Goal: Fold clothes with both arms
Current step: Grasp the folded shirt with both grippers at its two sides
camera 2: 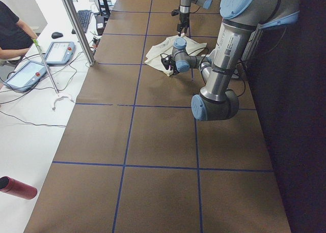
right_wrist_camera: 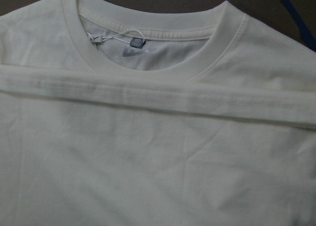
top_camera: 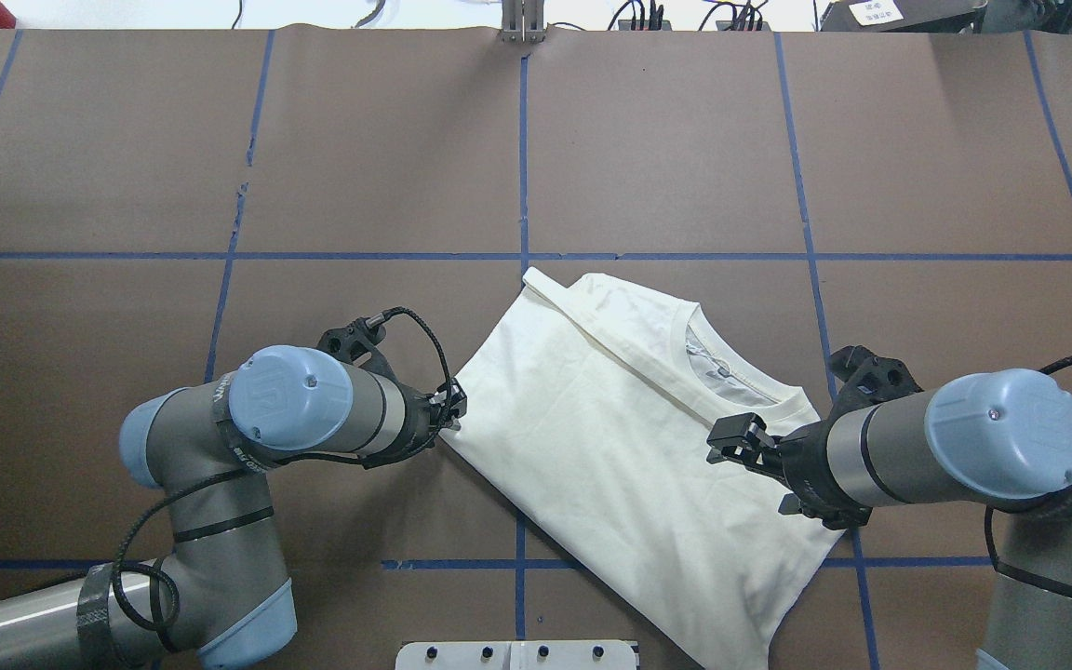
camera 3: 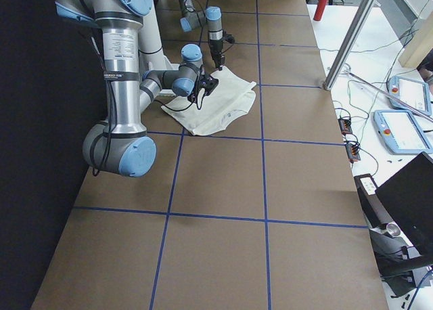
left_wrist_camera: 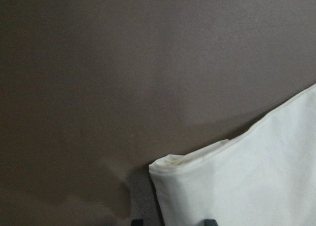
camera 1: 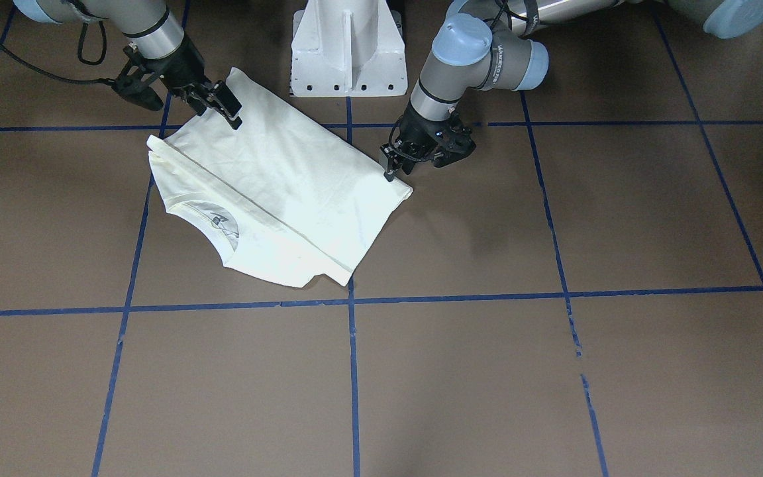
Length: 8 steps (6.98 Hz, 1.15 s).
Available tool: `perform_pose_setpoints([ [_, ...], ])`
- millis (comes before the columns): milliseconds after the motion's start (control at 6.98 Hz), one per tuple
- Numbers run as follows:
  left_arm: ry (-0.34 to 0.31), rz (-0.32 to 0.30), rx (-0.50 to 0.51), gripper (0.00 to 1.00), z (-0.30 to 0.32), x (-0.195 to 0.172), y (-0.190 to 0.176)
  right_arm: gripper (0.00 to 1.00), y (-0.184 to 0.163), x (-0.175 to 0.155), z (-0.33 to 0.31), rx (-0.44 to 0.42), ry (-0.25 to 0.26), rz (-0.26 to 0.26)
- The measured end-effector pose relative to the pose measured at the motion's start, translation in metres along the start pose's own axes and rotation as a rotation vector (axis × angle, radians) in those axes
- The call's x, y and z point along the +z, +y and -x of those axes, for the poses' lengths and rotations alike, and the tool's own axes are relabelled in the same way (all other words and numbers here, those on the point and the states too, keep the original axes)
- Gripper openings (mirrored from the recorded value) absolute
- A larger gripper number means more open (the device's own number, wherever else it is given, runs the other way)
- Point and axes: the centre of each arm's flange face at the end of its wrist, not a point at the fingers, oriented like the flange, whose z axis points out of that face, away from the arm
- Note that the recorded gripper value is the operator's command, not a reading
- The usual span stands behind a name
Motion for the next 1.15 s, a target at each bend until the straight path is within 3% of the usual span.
perform_pose_setpoints([
  [430,0.024,-0.042,0.013,0.0,-0.008,-0.005,-0.01,1.0,-0.001,0.003,-0.001,0.001,0.004,-0.003],
  [716,0.049,-0.087,0.059,0.0,-0.02,-0.02,-0.042,1.0,-0.002,0.005,-0.002,0.003,0.009,-0.005],
  [1146,0.115,-0.243,0.132,0.0,-0.09,-0.033,-0.162,1.0,0.002,0.009,0.017,-0.003,-0.022,-0.016],
])
